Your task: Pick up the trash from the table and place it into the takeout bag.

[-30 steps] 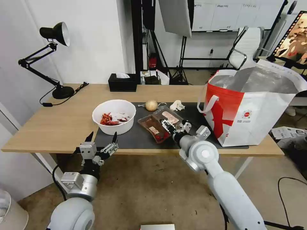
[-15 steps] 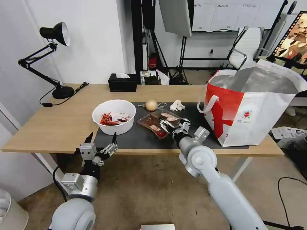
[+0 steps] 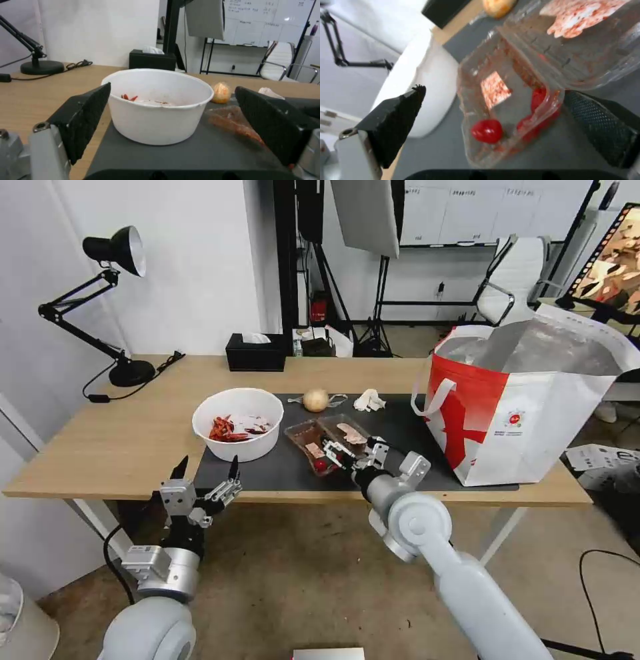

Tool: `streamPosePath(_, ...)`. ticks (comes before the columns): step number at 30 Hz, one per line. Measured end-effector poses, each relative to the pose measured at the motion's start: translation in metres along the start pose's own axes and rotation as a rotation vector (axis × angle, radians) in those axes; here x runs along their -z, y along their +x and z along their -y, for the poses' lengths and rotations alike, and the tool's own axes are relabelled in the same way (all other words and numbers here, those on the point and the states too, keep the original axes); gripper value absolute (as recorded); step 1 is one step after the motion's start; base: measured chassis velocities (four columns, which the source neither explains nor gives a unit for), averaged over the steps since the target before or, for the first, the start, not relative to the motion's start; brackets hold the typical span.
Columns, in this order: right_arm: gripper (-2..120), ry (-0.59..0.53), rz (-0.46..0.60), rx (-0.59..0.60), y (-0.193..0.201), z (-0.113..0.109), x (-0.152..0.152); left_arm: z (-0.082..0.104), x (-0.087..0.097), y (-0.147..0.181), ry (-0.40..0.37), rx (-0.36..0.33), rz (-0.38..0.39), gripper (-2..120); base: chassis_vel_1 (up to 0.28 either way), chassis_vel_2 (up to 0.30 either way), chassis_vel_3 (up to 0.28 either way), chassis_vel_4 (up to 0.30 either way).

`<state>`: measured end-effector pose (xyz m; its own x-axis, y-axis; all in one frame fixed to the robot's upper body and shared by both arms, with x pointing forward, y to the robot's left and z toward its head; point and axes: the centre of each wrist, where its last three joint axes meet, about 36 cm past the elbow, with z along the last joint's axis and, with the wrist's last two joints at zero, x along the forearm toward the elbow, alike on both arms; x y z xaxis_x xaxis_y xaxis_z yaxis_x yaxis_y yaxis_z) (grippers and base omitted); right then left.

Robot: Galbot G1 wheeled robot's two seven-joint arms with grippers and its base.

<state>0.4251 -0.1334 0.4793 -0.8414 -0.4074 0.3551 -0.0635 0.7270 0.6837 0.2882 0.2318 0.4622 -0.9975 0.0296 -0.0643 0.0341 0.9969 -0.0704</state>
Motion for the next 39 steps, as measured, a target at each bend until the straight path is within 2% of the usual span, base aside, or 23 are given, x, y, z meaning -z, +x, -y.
streamPosePath(6, 100, -0.116, -0.04, -0.109, 0.0, 0.01, 0.006, 0.001, 0.001, 0.001, 0.0, -0.001, 0.002, 100, 0.0, 0.0, 0.0, 0.0)
streamPosePath(12, 100, -0.2, -0.049, -0.127, 0.002, 0.013, 0.016, 0.001, 0.0, 0.003, -0.002, 0.002, 0.007, 100, 0.0, 0.0, 0.0, 0.0)
streamPosePath(18, 100, -0.221, -0.022, -0.139, -0.002, 0.017, 0.019, 0.002, 0.001, 0.005, -0.001, 0.002, 0.009, 100, 0.0, 0.0, 0.0, 0.0)
streamPosePath(19, 100, -0.202, 0.008, -0.145, -0.004, 0.019, 0.017, 0.001, 0.001, 0.006, -0.002, 0.003, 0.009, 100, 0.0, 0.0, 0.0, 0.0)
streamPosePath(21, 100, -0.094, 0.089, -0.134, -0.006, 0.023, 0.005, 0.001, 0.001, 0.007, -0.004, 0.004, 0.011, 100, 0.0, 0.0, 0.0, 0.0)
streamPosePath(22, 100, -0.094, 0.089, -0.134, -0.006, 0.023, 0.005, 0.001, 0.001, 0.007, -0.004, 0.004, 0.011, 100, 0.0, 0.0, 0.0, 0.0)
streamPosePath(24, 100, 0.003, 0.154, -0.088, -0.006, 0.023, -0.004, 0.001, 0.001, 0.009, -0.003, 0.005, 0.013, 100, 0.0, 0.0, 0.0, 0.0)
streamPosePath(25, 100, 0.003, 0.154, -0.088, -0.006, 0.023, -0.004, 0.001, 0.001, 0.009, -0.003, 0.005, 0.013, 100, 0.0, 0.0, 0.0, 0.0)
streamPosePath(29, 100, 0.164, 0.228, 0.034, -0.004, 0.027, -0.014, 0.002, 0.002, 0.01, -0.003, 0.006, 0.014, 100, 0.0, 0.0, 0.0, 0.0)
streamPosePath(30, 100, 0.164, 0.228, 0.034, -0.004, 0.027, -0.014, 0.002, 0.002, 0.01, -0.003, 0.006, 0.014, 100, 0.0, 0.0, 0.0, 0.0)
streamPosePath(31, 100, 0.227, 0.244, 0.091, -0.003, 0.029, -0.015, 0.002, 0.003, 0.011, -0.004, 0.007, 0.017, 100, 0.0, 0.0, 0.0, 0.0)
streamPosePath(33, 100, 0.301, 0.212, 0.187, -0.002, 0.029, -0.015, 0.0, 0.004, 0.012, -0.007, 0.011, 0.02, 100, 0.0, 0.0, 0.0, 0.0)
streamPosePath(36, 100, 0.31, 0.183, 0.215, 0.0, 0.028, -0.014, 0.0, 0.005, 0.013, -0.008, 0.012, 0.022, 100, 0.0, 0.0, 0.0, 0.0)
streamPosePath(38, 100, 0.252, -0.014, 0.244, 0.009, 0.014, -0.005, -0.001, 0.008, 0.015, -0.009, 0.018, 0.026, 100, 0.0, 0.0, 0.0, 0.0)
streamPosePath(39, 100, 0.252, -0.014, 0.244, 0.009, 0.014, -0.005, -0.001, 0.008, 0.015, -0.009, 0.018, 0.026, 100, 0.0, 0.0, 0.0, 0.0)
